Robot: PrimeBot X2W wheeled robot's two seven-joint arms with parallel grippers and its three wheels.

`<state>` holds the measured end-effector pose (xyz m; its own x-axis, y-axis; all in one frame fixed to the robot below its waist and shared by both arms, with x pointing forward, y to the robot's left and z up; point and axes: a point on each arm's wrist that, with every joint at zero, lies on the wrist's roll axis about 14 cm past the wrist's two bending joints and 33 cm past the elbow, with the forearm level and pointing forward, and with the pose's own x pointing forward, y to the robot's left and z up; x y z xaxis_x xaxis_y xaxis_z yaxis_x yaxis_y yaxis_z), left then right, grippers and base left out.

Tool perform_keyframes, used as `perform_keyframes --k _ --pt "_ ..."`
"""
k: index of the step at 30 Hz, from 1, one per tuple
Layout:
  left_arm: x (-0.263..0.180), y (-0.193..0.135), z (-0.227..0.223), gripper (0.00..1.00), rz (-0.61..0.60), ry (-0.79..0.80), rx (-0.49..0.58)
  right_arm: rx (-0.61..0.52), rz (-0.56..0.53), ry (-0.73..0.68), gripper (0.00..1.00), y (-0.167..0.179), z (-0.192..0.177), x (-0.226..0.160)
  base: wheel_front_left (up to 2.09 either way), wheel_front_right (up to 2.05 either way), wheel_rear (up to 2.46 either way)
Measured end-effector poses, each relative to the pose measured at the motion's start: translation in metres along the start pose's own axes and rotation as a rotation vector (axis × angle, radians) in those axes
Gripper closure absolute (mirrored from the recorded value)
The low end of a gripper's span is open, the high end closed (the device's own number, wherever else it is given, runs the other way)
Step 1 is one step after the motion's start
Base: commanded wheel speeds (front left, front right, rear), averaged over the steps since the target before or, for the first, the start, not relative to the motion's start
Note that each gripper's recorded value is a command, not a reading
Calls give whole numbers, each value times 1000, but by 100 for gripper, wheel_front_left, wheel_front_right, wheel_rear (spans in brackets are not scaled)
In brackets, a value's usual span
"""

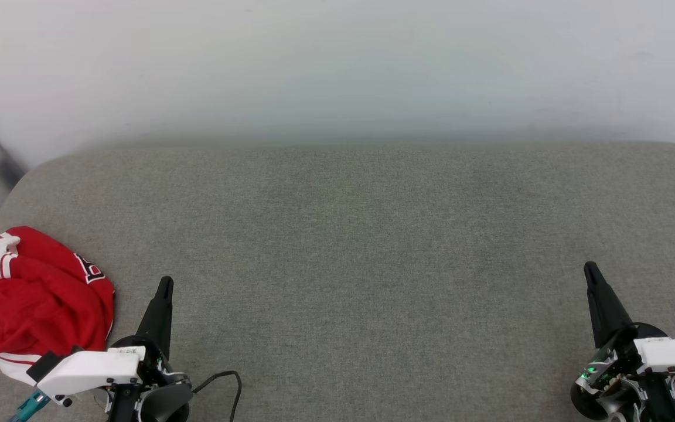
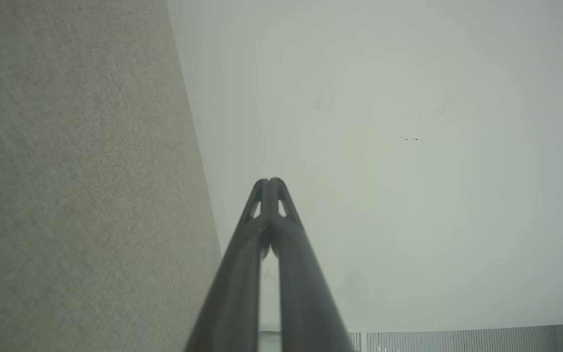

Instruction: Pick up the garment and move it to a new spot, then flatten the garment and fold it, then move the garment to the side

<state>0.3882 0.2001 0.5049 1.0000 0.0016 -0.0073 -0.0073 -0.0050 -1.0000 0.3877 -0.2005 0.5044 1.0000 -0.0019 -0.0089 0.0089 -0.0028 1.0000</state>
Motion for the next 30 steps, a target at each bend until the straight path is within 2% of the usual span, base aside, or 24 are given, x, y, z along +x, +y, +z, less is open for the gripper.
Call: perform_keyframes --k 30 --pt "0 0 0 100 0 0 0 0 0 0 100 0 0 0 0 0 0"
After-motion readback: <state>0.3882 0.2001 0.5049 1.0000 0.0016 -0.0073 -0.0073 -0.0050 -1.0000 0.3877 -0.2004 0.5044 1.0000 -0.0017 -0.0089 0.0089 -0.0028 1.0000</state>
